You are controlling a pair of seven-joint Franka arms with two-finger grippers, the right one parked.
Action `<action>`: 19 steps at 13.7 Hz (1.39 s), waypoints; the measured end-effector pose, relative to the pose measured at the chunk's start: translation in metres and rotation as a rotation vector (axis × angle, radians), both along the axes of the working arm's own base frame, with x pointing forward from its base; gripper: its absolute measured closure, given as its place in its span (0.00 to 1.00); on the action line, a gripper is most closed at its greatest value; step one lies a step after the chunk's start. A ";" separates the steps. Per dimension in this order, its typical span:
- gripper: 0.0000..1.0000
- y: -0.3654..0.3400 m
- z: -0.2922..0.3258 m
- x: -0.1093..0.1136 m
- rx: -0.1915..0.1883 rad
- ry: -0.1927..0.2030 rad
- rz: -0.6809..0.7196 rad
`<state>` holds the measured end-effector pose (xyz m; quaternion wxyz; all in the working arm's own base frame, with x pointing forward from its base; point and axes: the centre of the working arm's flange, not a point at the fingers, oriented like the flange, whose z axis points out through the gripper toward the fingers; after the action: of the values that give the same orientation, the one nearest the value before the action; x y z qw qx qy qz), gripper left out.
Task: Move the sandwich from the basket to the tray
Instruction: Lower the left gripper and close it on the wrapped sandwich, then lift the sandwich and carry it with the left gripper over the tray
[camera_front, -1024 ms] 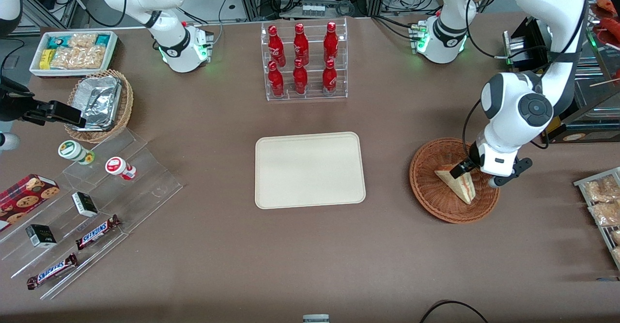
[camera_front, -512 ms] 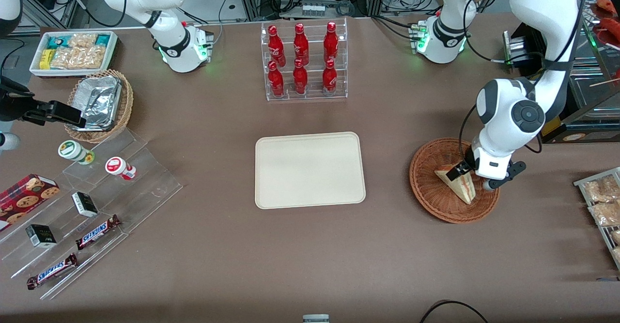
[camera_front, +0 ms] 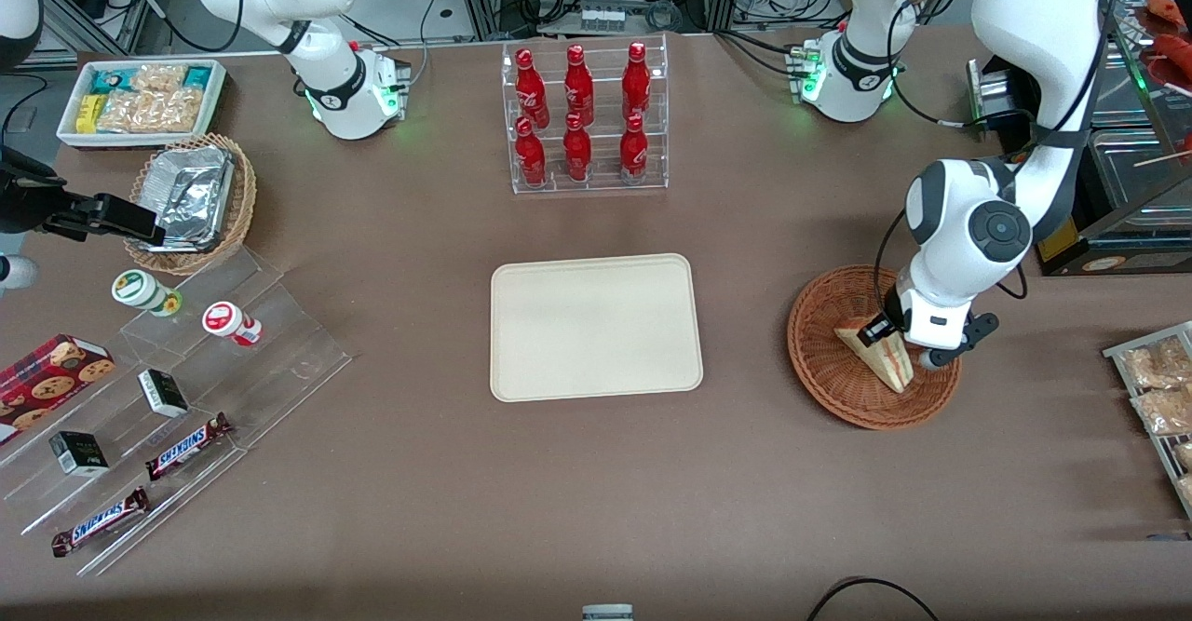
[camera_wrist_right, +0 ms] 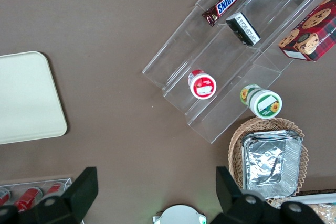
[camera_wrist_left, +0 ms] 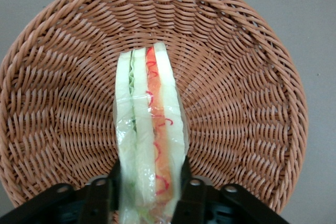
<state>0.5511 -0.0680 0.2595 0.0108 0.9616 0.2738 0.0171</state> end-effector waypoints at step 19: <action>0.85 -0.300 0.146 -0.030 0.082 0.067 -0.448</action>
<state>0.5206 -0.3681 0.4050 -0.0338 0.9980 0.0527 -0.0066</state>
